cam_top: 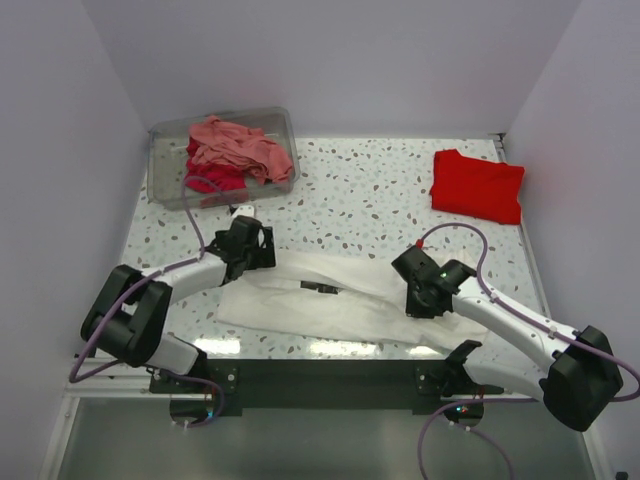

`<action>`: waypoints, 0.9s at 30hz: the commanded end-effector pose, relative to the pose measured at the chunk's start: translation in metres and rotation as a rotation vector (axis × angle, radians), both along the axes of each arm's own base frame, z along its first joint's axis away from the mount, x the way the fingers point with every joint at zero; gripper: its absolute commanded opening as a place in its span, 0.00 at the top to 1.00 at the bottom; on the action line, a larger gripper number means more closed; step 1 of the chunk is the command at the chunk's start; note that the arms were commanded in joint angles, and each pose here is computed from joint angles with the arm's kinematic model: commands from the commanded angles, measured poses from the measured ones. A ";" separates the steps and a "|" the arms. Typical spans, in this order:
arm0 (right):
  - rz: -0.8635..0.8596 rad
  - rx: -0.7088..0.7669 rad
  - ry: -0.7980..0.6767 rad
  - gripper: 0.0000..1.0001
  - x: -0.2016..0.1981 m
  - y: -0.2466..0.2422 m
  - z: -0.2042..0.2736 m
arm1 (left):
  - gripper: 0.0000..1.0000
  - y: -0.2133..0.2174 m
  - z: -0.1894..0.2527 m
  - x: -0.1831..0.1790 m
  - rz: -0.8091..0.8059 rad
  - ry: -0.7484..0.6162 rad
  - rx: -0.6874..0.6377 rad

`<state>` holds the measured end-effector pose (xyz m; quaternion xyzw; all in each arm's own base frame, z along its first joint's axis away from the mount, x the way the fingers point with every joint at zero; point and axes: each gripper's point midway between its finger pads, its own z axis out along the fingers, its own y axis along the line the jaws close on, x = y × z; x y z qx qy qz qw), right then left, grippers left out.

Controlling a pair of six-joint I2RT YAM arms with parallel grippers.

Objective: Fold and stack the t-shirts
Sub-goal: Fold the tshirt

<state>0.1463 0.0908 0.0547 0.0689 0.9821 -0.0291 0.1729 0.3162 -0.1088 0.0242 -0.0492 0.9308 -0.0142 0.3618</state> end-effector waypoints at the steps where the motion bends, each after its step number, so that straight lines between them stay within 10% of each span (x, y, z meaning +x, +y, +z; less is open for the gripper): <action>1: -0.017 -0.006 -0.015 0.92 0.002 -0.001 0.000 | 0.00 -0.001 0.010 -0.003 -0.006 -0.053 -0.022; 27: 0.059 0.102 -0.162 0.49 0.048 0.041 0.041 | 0.00 0.000 0.066 -0.013 0.005 -0.161 -0.102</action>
